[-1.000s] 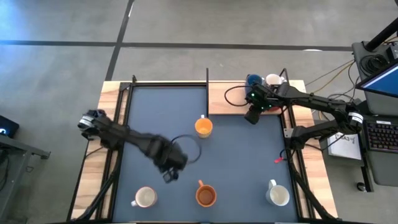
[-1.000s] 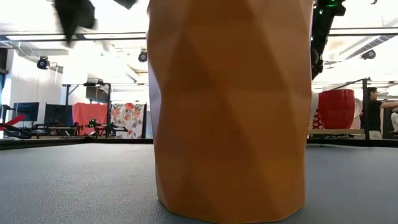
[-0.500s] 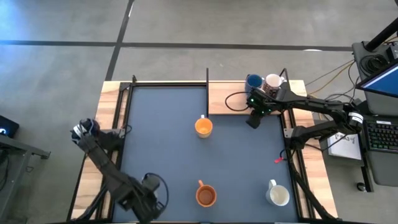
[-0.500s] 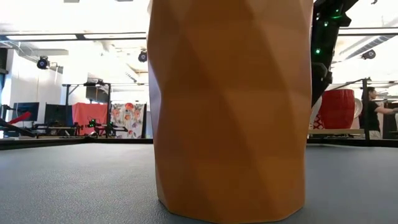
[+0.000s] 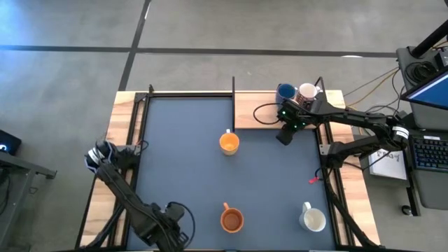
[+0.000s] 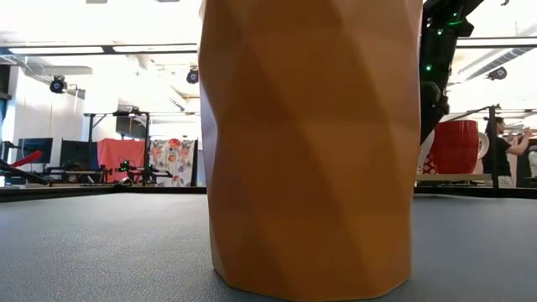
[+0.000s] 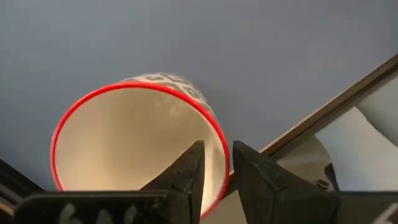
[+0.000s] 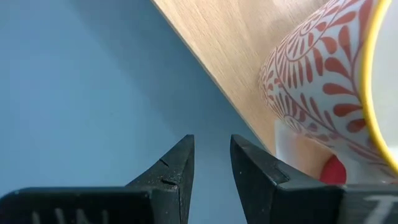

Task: Place coffee mugs
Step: Move the gray patterned mug to the middle of the table

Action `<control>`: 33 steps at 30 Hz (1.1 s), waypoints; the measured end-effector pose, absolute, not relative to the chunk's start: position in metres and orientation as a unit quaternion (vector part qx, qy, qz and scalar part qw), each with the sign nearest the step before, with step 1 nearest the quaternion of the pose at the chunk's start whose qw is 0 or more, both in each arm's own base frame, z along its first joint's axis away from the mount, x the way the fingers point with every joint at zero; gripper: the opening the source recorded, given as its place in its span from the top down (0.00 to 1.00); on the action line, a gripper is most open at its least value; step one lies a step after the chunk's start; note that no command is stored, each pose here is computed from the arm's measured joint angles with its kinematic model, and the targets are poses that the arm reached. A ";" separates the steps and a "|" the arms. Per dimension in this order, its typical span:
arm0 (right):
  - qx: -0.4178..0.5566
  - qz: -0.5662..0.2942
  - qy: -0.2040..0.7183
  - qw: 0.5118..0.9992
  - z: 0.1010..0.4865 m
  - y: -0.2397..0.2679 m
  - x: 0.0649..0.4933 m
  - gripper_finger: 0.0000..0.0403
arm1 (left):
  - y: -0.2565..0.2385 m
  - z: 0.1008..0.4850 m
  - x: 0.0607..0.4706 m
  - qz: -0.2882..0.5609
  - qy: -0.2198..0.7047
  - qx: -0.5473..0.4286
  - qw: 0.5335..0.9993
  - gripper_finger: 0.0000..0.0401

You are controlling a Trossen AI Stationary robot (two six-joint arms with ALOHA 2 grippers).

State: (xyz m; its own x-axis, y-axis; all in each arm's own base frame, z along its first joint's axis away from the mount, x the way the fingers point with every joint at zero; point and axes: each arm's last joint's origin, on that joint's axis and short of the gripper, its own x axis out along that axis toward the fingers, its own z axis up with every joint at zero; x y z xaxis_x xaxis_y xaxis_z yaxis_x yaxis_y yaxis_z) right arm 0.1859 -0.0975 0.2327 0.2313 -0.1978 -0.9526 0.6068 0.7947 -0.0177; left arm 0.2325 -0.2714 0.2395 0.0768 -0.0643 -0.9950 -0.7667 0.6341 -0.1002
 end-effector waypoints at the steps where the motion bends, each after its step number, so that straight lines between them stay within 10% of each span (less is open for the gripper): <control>1: 0.182 -0.264 0.561 0.764 0.233 -0.098 0.186 0.77 | -0.271 0.237 0.233 0.272 0.625 -0.330 0.653 0.84; 8: 0.181 -0.264 0.556 0.767 0.233 -0.098 0.187 0.77 | -0.258 0.233 0.246 0.245 0.643 -0.286 0.667 0.98; 33: 0.221 -0.234 0.547 0.773 0.233 -0.095 0.189 0.77 | -0.112 0.244 0.345 0.237 0.536 -0.020 0.810 0.98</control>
